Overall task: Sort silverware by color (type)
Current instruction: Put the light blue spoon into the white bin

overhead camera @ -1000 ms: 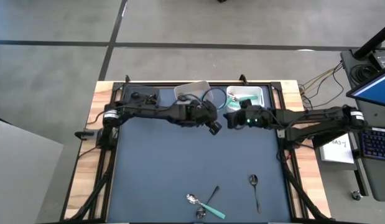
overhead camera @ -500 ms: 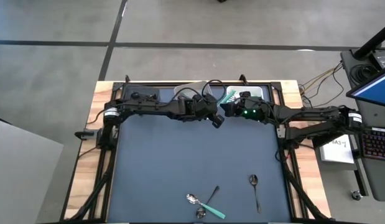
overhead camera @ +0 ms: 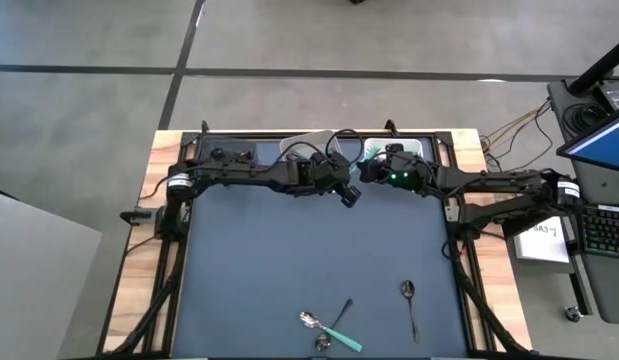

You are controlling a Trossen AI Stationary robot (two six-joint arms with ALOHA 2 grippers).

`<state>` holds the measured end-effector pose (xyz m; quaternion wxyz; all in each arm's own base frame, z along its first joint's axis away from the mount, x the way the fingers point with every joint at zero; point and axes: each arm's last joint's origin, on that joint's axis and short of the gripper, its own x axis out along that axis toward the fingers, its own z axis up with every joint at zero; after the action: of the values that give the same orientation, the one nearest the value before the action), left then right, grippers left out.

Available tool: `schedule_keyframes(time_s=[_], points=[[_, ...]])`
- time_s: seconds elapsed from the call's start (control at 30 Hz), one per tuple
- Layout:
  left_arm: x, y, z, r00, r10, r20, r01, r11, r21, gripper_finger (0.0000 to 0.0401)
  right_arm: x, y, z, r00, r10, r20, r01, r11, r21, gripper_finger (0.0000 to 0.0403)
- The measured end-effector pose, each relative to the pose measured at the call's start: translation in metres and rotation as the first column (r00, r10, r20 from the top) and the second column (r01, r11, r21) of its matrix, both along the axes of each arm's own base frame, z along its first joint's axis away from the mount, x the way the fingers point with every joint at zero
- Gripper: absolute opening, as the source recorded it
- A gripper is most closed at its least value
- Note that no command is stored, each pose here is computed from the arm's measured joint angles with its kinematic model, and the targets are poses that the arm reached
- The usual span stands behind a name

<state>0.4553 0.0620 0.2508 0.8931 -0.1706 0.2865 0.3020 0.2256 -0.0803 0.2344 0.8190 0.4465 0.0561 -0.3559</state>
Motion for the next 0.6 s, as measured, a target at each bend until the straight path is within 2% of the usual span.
schedule_keyframes(time_s=[0.17,0.37,0.5,0.6], points=[[0.001,0.000,0.000,1.000,-0.002,0.004,0.002,1.000,0.002,0.0003,0.002,-0.001,0.004,0.999,0.017,0.028,-0.017,1.000,-0.020,0.0030],[0.001,0.001,0.000,1.000,-0.001,0.005,0.001,1.000,0.003,0.0004,0.002,-0.003,0.007,0.999,0.032,0.028,-0.030,0.997,-0.069,0.0030],[0.001,0.000,0.002,0.999,-0.034,0.011,0.034,0.999,-0.028,0.0012,-0.001,-0.008,0.004,1.000,0.026,-0.010,-0.026,0.998,-0.054,0.0030],[0.001,-0.003,0.006,0.998,-0.066,0.007,0.067,0.996,-0.052,0.0019,-0.009,-0.016,-0.004,0.991,-0.062,-0.122,0.051,0.995,-0.090,0.0029]])
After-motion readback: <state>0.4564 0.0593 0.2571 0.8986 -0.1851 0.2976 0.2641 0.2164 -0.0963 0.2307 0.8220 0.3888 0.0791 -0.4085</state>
